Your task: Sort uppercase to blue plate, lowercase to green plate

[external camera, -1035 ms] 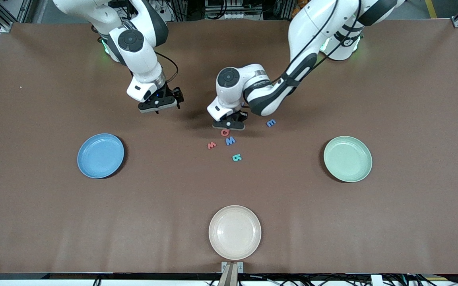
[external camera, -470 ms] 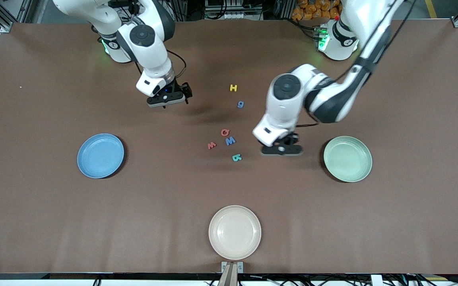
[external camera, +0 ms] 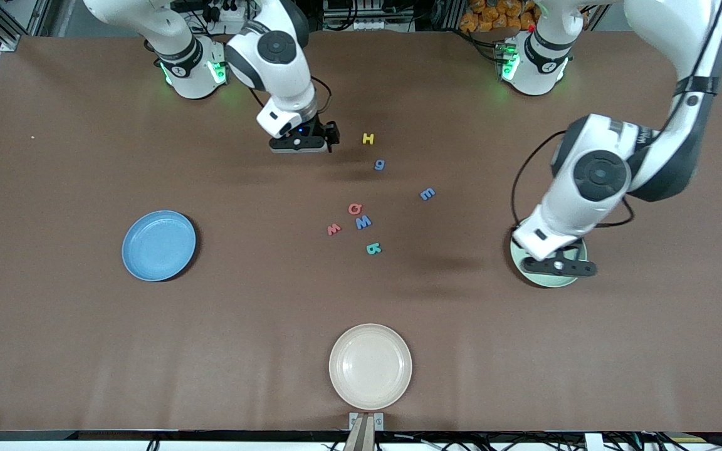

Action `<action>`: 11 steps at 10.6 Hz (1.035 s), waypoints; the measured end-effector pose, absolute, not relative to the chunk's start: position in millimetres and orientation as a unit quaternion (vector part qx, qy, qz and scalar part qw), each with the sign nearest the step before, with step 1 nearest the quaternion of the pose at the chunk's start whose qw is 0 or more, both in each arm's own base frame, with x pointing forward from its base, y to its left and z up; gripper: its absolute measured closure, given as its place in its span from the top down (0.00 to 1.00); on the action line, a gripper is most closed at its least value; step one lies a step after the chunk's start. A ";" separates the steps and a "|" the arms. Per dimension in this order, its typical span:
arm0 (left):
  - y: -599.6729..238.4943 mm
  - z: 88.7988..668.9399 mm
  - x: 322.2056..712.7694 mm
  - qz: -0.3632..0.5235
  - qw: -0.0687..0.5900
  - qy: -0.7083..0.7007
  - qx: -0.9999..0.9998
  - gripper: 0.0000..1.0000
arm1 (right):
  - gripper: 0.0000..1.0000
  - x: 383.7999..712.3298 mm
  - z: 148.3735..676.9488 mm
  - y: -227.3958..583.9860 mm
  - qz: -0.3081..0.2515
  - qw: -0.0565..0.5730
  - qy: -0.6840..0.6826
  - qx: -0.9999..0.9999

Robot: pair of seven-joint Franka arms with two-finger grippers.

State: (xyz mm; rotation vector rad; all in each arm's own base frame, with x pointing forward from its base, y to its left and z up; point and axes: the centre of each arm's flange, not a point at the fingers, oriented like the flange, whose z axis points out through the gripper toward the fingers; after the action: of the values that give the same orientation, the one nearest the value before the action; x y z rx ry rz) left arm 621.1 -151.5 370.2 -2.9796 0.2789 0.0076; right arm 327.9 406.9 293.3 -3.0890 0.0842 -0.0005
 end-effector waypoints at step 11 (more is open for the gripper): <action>-48.4 238.3 613.1 0.038 0.007 0.085 -0.996 0.36 | 0.96 259.6 205.5 517.4 0.074 0.043 0.021 -0.996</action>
State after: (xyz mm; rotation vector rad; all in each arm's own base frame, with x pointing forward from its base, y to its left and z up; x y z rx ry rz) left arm 613.1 -48.4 238.3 -3.1144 0.2649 0.1184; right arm 259.6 517.4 205.5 -3.0465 0.0635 0.2270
